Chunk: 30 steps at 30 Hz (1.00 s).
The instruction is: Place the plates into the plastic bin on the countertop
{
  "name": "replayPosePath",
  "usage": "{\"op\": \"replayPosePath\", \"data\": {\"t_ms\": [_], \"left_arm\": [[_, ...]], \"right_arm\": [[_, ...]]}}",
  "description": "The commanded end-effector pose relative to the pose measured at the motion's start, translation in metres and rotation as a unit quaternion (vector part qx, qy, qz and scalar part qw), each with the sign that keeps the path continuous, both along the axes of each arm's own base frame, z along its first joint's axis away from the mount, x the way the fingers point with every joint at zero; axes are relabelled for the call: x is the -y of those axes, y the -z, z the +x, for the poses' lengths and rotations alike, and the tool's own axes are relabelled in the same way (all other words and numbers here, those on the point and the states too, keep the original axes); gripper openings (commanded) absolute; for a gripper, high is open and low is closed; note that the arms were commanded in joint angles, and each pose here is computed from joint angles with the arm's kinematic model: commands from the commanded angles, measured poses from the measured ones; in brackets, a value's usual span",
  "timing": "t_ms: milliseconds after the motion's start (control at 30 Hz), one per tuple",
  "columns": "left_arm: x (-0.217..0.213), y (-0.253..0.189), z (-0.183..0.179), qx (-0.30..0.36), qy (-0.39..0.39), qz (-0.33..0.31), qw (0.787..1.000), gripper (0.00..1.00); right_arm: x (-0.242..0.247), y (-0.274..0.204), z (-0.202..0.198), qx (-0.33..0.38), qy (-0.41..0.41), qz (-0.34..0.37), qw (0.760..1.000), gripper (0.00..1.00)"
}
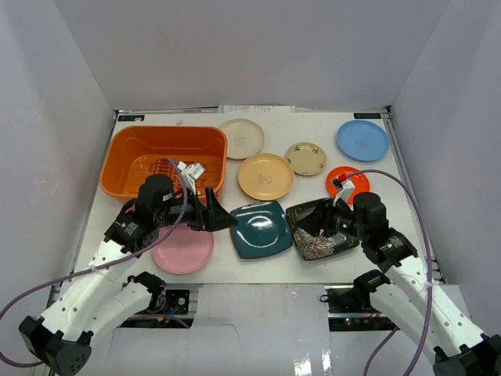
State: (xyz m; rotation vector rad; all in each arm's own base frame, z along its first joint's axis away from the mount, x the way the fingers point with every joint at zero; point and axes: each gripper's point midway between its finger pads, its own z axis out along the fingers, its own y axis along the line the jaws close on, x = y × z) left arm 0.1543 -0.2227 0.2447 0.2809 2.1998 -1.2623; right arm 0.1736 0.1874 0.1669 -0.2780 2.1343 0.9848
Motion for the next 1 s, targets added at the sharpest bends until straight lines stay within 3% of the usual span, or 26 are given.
{"op": "replayPosePath", "data": {"t_ms": [0,67,200,267,300,367,533,733,967], "left_arm": [[0.006,0.008,-0.007,-0.028,0.019,-0.01,0.999,0.98],[0.006,0.022,-0.009,-0.045,0.017,-0.013,0.999,0.98],[0.019,0.037,-0.019,-0.069,0.034,-0.082,0.994,0.98],[0.017,0.061,-0.015,-0.091,0.012,-0.06,0.994,0.98],[0.015,0.07,-0.008,-0.093,-0.014,-0.048,0.994,0.95],[0.014,0.084,-0.004,-0.094,-0.04,-0.028,0.994,0.76],[-0.005,0.115,0.019,-0.095,-0.167,0.031,0.981,0.63],[-0.01,0.164,0.012,-0.126,-0.226,0.088,0.962,0.63],[0.002,0.191,-0.002,-0.144,-0.236,0.115,0.954,0.66]], "right_arm": [[0.002,-0.006,-0.002,0.018,-0.008,-0.012,1.0,0.57],[0.003,-0.004,-0.005,0.014,-0.011,-0.014,1.0,0.57],[0.0,-0.002,-0.006,0.009,-0.016,-0.002,1.0,0.57],[-0.001,-0.004,-0.003,0.016,-0.013,-0.001,1.0,0.56],[-0.001,-0.005,-0.001,0.018,-0.011,0.0,1.0,0.56],[-0.003,-0.008,0.001,0.021,-0.012,0.004,1.0,0.55],[-0.005,-0.015,0.001,0.031,-0.014,0.013,0.999,0.55],[0.001,-0.021,0.007,0.046,-0.009,-0.014,0.999,0.55],[-0.003,-0.024,0.005,0.047,-0.019,-0.002,0.999,0.54]]}}
